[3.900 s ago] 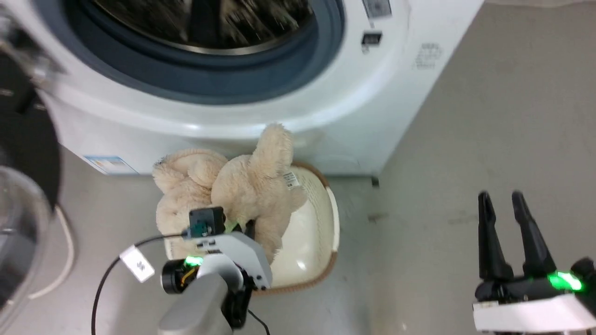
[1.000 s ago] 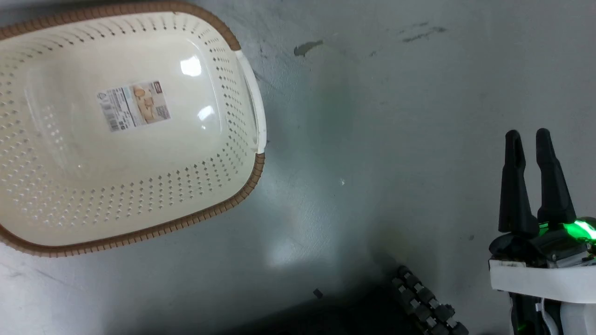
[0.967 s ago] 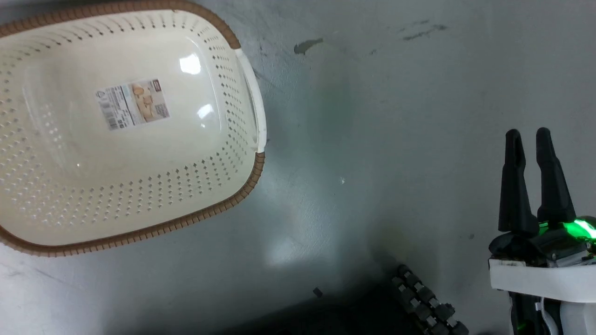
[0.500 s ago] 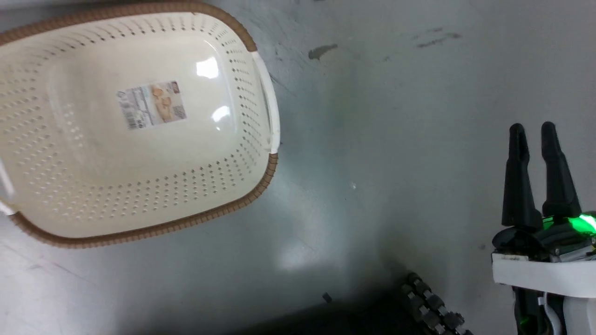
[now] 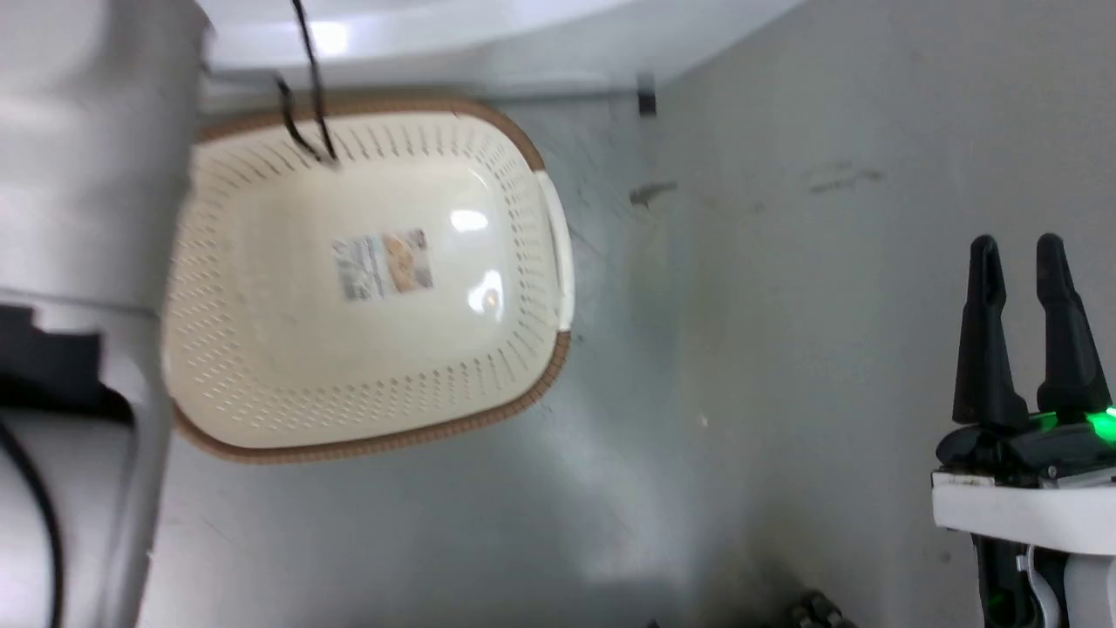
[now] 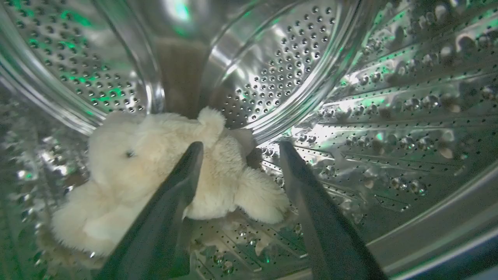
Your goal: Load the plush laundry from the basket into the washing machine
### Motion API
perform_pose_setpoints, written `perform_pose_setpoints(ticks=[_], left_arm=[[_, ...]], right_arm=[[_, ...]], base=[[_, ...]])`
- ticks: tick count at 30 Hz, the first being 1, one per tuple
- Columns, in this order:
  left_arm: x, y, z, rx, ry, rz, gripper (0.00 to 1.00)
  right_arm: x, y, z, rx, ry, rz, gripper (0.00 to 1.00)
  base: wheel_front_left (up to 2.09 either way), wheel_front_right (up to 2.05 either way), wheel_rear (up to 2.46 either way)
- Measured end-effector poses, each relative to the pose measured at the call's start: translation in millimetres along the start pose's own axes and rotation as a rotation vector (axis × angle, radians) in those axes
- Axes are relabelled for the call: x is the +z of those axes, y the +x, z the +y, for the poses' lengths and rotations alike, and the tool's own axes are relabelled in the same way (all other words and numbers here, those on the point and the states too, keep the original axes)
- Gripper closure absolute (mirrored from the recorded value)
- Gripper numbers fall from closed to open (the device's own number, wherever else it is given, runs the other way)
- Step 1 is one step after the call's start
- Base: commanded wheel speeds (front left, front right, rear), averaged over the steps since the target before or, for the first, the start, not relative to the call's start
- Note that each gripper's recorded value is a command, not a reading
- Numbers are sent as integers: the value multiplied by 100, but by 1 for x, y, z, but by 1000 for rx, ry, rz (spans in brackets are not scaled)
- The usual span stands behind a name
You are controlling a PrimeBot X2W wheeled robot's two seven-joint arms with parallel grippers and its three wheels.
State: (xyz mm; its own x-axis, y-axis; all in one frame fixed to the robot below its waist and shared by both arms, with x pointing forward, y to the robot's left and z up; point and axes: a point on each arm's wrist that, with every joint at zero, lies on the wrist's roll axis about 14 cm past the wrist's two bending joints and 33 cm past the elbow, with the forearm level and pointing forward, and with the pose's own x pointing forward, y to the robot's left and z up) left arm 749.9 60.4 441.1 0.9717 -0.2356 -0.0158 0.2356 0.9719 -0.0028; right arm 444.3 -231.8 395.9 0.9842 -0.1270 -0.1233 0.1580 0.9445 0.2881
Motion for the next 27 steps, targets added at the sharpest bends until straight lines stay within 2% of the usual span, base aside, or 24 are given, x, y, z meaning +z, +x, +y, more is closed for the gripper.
perform_pose_setpoints(ticks=[10, 27], left_arm=[[17, -65, -8, -6, -1, 33, 0], [61, -184, -8, 58, -122, 1, 0]], right_arm=[[32, -14, 27, 73, 24, -67, 0], [83, -66, 59, 165, 67, -172, 0]], base=[[0, 0, 0], [0, 0, 0]])
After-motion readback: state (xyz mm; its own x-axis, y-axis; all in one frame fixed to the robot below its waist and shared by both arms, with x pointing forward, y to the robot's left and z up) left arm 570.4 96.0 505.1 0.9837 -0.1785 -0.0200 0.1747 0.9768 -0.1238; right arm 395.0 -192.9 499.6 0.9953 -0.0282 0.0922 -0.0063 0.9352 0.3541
